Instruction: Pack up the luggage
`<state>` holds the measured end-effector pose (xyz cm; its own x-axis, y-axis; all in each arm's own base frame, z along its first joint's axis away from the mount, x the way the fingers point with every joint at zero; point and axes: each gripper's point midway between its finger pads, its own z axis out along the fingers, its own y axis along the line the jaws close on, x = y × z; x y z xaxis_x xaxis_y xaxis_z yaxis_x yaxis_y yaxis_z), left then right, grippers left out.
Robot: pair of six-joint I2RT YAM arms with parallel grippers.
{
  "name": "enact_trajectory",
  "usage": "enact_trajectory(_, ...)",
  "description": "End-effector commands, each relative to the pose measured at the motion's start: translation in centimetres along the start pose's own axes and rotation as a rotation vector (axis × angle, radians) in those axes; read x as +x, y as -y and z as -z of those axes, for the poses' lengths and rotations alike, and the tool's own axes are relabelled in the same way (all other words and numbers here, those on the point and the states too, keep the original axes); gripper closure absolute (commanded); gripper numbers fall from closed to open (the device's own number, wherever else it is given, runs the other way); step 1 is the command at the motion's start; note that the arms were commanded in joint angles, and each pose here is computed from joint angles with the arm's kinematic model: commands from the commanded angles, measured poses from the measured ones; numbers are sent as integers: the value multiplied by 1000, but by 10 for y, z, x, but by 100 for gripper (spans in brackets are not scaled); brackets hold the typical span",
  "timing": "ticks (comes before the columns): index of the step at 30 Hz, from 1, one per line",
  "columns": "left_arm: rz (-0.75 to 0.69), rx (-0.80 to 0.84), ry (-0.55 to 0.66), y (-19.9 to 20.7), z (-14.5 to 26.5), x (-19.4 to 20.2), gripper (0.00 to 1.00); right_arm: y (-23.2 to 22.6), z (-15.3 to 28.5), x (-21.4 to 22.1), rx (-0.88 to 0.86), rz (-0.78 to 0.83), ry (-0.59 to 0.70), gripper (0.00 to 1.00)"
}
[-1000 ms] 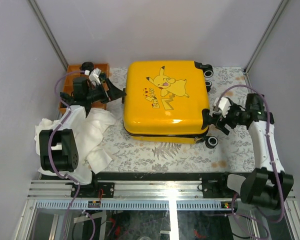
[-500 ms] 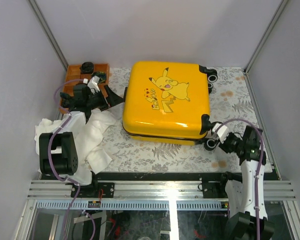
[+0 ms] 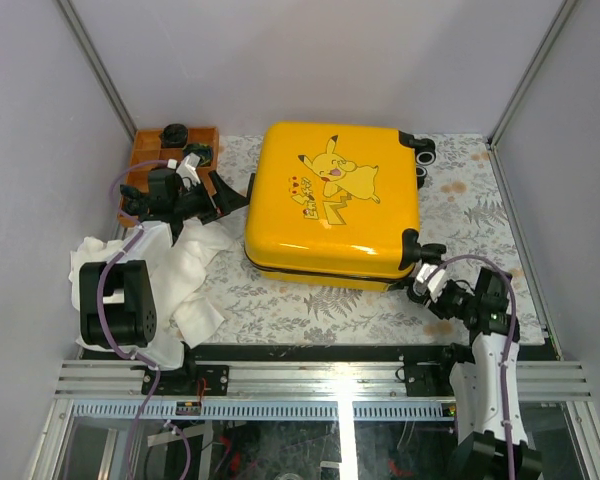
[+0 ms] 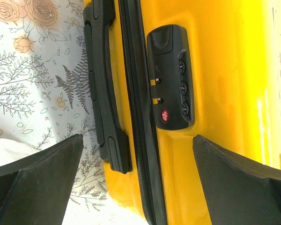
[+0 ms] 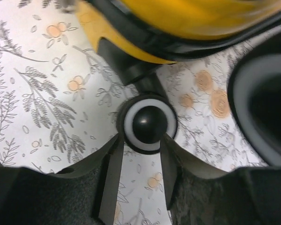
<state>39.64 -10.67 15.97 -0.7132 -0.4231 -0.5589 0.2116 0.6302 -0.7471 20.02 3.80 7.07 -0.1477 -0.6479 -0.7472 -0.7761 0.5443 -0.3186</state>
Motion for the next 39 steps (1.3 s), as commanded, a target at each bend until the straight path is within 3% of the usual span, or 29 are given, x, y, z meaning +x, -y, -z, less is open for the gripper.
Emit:
enact_trajectory(1,1,39,-24,9,-3,4,0,-20,-15,-2,-52,118,93,58)
enact_trajectory(7,3,28,-23,6,-6,-2,0,4,-47,15,-46,63,21,60)
enact_trajectory(15,10,20,-18,3,-4,-12,0,112,-93,1,166,-39,36,62)
enact_trajectory(23,-1,15,-34,-1,-10,-21,0,208,-120,-21,318,14,65,59)
enact_trajectory(26,-29,24,-30,3,-8,-24,0,202,-96,-28,259,-15,71,54)
enact_trajectory(34,-178,7,7,14,9,-29,0,116,-27,-11,40,-148,8,31)
enact_trajectory(39,-371,-57,55,20,25,-49,0,91,-16,-49,-7,-336,152,26)
